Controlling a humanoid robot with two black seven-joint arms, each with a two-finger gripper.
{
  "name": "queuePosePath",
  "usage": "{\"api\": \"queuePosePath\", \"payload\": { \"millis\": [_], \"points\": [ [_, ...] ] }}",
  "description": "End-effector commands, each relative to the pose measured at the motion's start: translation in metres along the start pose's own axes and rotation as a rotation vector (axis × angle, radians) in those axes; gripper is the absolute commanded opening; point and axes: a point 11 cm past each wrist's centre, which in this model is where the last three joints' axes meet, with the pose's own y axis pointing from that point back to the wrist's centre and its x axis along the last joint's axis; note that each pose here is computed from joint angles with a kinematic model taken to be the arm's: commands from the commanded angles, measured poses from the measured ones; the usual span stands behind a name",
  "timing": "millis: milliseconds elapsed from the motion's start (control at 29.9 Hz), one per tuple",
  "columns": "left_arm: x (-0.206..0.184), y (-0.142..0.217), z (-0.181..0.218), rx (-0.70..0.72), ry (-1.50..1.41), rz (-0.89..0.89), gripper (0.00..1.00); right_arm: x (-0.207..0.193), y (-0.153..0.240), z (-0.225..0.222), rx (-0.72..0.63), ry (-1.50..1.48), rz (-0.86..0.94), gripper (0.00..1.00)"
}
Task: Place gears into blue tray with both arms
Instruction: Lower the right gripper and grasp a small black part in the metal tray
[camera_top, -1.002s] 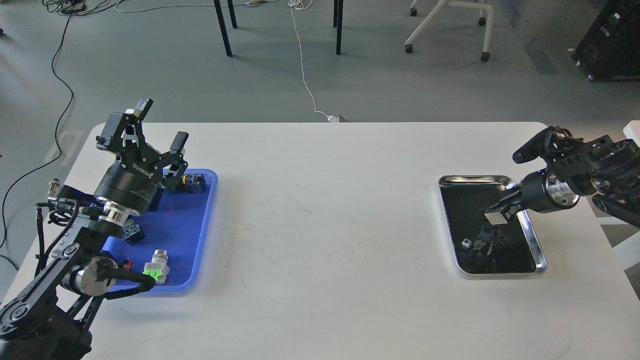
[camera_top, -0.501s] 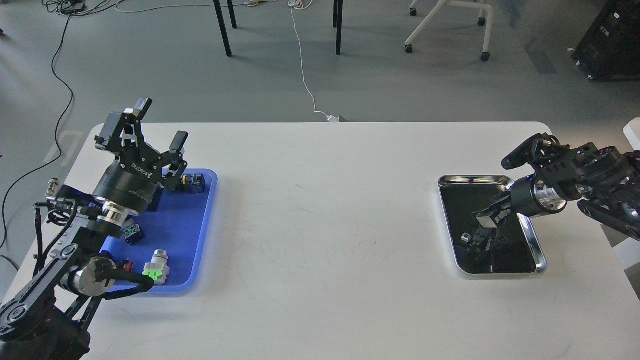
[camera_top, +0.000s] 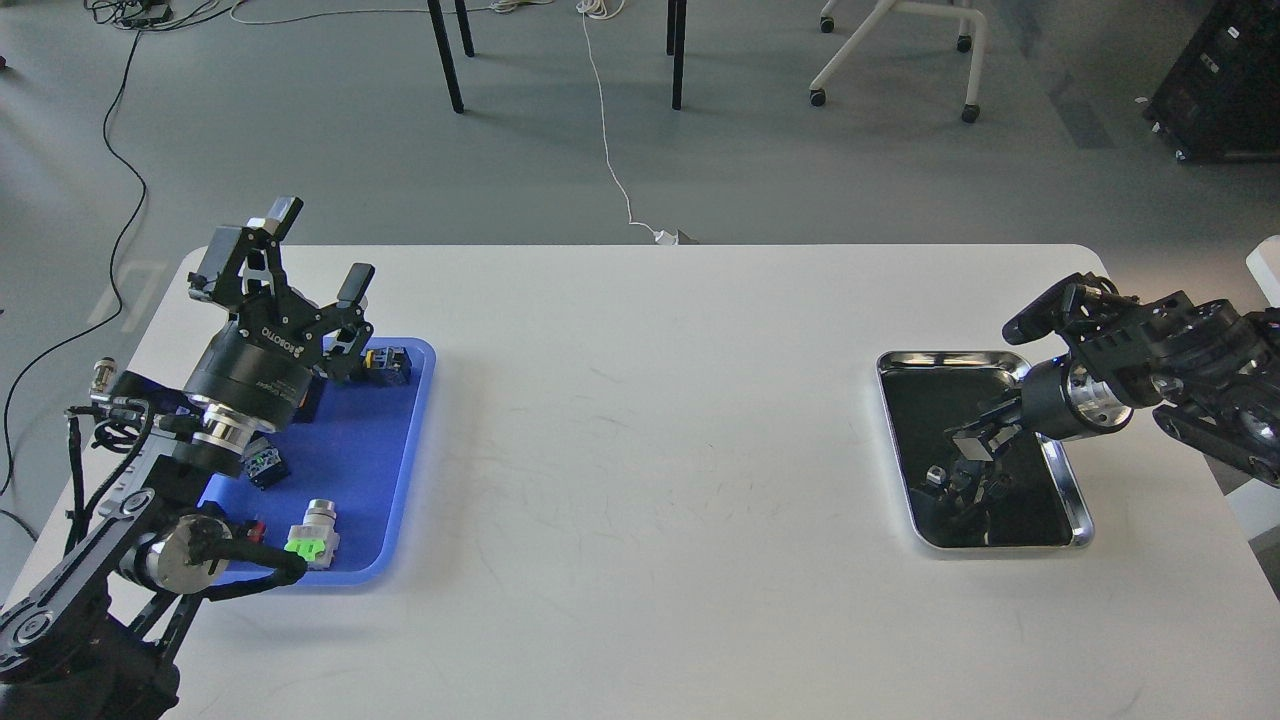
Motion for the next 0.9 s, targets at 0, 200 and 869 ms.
{"api": "queuePosePath", "payload": {
  "millis": [0, 200, 869],
  "points": [
    [-0.0003, -0.0005, 0.0004, -0.001, 0.0, -0.003, 0.98, 0.0, 0.0, 0.0, 0.0, 0.0, 0.0, 0.51],
    [-0.0003, -0.0005, 0.0004, -0.001, 0.0, -0.003, 0.99, -0.0023, -0.0006, 0.0001, -0.001, 0.001, -0.007, 0.38],
    [0.0, -0.0004, 0.0011, -0.002, 0.0, -0.005, 0.99, -0.0065, -0.0006, 0.0014, -0.004, 0.002, -0.018, 0.17]
  ]
}}
